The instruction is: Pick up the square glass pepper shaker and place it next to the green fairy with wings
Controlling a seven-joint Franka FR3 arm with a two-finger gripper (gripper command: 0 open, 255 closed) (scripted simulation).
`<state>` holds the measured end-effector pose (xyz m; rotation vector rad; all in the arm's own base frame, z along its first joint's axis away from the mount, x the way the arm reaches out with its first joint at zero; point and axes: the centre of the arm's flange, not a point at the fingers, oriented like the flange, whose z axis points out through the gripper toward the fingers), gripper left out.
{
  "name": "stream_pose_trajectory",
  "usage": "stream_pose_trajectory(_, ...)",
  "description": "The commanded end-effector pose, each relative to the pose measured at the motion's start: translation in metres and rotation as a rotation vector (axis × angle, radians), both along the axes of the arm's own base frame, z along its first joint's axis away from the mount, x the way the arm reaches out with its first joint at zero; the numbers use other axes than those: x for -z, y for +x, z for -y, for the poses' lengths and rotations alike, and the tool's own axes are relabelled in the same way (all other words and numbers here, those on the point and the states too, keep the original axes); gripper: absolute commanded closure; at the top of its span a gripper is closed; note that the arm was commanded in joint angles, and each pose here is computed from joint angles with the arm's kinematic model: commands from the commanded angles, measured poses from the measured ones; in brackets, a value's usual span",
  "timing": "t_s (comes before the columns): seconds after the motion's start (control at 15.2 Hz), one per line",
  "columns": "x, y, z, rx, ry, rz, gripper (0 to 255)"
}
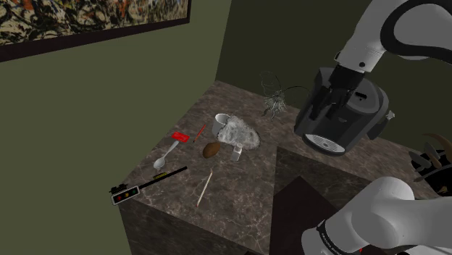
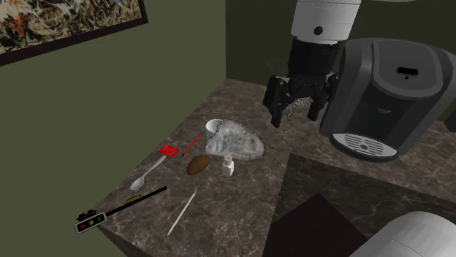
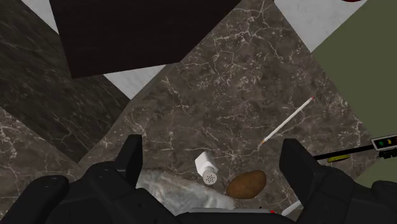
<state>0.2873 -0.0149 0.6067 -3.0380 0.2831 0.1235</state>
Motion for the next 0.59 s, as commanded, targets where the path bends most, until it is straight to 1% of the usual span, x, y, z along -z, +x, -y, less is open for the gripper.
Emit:
stream_pose_trajectory(0.0,0.0,0.0,0.0,0.0,0.0,0.0,0)
stream_pose_trajectory(0.53,0.084,0.06,-0.016,-0.004,-0.031,0.014,0)
